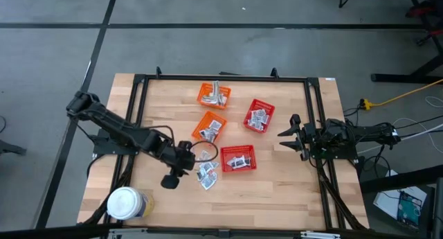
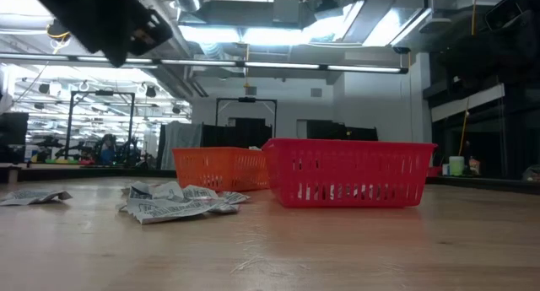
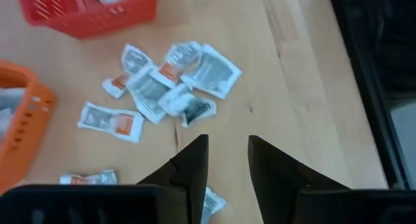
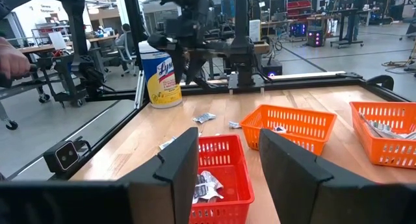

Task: Pick & Place First Aid Supplies
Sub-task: Put the gray towelette pack into the bottom red bin

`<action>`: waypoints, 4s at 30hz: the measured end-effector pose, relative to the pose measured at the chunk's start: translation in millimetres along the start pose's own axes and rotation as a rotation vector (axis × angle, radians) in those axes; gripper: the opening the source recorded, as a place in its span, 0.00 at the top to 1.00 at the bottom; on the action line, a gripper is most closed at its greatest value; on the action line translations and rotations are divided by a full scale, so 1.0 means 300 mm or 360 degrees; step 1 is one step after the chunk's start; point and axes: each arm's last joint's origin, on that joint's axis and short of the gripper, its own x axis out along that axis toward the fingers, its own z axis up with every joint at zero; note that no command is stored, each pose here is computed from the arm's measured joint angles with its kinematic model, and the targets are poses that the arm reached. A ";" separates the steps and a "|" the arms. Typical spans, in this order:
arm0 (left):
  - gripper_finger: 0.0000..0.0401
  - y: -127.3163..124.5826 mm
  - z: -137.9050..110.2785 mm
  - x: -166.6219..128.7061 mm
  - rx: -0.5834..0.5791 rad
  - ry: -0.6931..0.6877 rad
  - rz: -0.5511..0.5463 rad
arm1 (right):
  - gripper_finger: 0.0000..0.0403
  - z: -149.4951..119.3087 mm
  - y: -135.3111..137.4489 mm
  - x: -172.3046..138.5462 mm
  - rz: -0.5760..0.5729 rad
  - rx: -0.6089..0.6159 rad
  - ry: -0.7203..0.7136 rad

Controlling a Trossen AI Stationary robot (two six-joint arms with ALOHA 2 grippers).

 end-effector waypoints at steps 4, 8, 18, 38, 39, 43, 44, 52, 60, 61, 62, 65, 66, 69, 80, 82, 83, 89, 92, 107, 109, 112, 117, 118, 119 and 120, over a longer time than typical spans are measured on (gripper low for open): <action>0.74 -0.025 -0.012 0.028 0.0041 0.0074 -0.0015 | 0.60 0.000 0.000 0.000 0.0000 -0.0001 0.0000; 0.75 -0.045 -0.028 0.067 0.0076 0.0177 -0.0004 | 0.60 0.000 0.000 0.000 0.0000 -0.0001 0.0000; 0.77 -0.037 -0.084 0.175 0.0102 0.0461 0.0078 | 0.60 0.000 0.000 0.000 -0.0001 0.0000 0.0000; 0.82 0.020 -0.175 0.234 0.0533 0.0497 0.0061 | 0.60 0.000 0.000 0.000 -0.0001 0.0000 0.0000; 0.82 0.021 -0.182 0.237 0.0539 0.0506 0.0061 | 0.60 0.000 0.000 0.000 0.0000 0.0000 0.0000; 0.82 0.025 -0.193 0.245 0.0569 0.0495 0.0056 | 0.60 0.000 0.000 0.000 0.0000 0.0000 -0.0001; 0.82 0.025 -0.194 0.248 0.0579 0.0488 0.0054 | 0.60 0.000 0.000 0.000 -0.0001 0.0000 0.0000; 0.82 0.043 -0.209 0.273 0.0562 0.0392 0.0069 | 0.60 0.000 0.000 0.000 0.0000 0.0000 0.0000; 0.84 0.045 -0.216 0.289 0.0545 0.0409 0.0003 | 0.60 0.000 0.000 0.000 -0.0001 0.0000 -0.0001; 0.85 0.045 -0.218 0.296 0.0540 0.0422 -0.0015 | 0.60 0.000 0.000 0.000 0.0000 -0.0001 0.0000; 0.86 0.044 -0.220 0.303 0.0535 0.0435 -0.0042 | 0.60 0.000 0.000 0.000 0.0000 0.0000 0.0000; 0.92 0.037 -0.220 0.335 0.0481 0.0442 -0.0163 | 0.60 0.000 0.000 0.000 0.0000 0.0000 0.0000; 0.94 0.034 -0.220 0.343 0.0470 0.0439 -0.0198 | 0.60 0.000 0.000 0.000 0.0000 0.0000 -0.0001; 0.98 0.031 -0.216 0.357 0.0395 0.0425 -0.0266 | 0.60 0.000 0.000 0.000 0.0000 0.0000 0.0000; 0.99 0.063 -0.175 0.282 -0.0161 0.0270 -0.0366 | 0.60 0.000 0.000 0.000 0.0000 0.0000 -0.0001; 0.99 0.065 -0.145 0.253 -0.0262 0.0184 -0.0512 | 0.60 0.000 0.000 0.000 0.0000 0.0000 -0.0001; 0.99 0.067 -0.136 0.245 -0.0314 0.0163 -0.0584 | 0.60 0.000 0.000 0.000 0.0000 0.0000 -0.0001; 0.99 0.082 -0.030 0.183 -0.0584 -0.0129 -0.1101 | 0.60 0.001 0.000 0.000 -0.0001 0.0000 -0.0001; 0.99 0.097 0.033 0.142 -0.0674 -0.0296 -0.1367 | 0.60 0.000 0.000 0.000 0.0000 0.0000 -0.0001; 0.99 0.182 0.167 -0.037 -0.0839 -0.1038 -0.1778 | 0.60 0.001 0.000 0.000 0.0000 0.0000 -0.0001; 0.99 0.186 0.172 -0.036 -0.0833 -0.1088 -0.1736 | 0.60 0.000 0.000 0.000 0.0000 0.0000 -0.0001; 0.99 0.196 0.184 -0.021 -0.0817 -0.1169 -0.1641 | 0.60 0.000 0.000 0.000 0.0000 0.0000 0.0000; 0.99 0.205 0.229 0.019 -0.0733 -0.1156 -0.1483 | 0.60 0.000 0.000 0.000 0.0000 0.0000 0.0000; 0.99 0.205 0.237 0.026 -0.0706 -0.1154 -0.1478 | 0.60 0.000 0.000 0.000 0.0000 0.0000 -0.0001; 0.99 0.204 0.246 0.028 -0.0674 -0.1147 -0.1490 | 0.60 0.000 0.000 0.000 0.0000 0.0000 -0.0001; 0.99 0.204 0.255 0.030 -0.0650 -0.1148 -0.1498 | 0.60 0.000 0.000 0.000 0.0000 0.0000 0.0000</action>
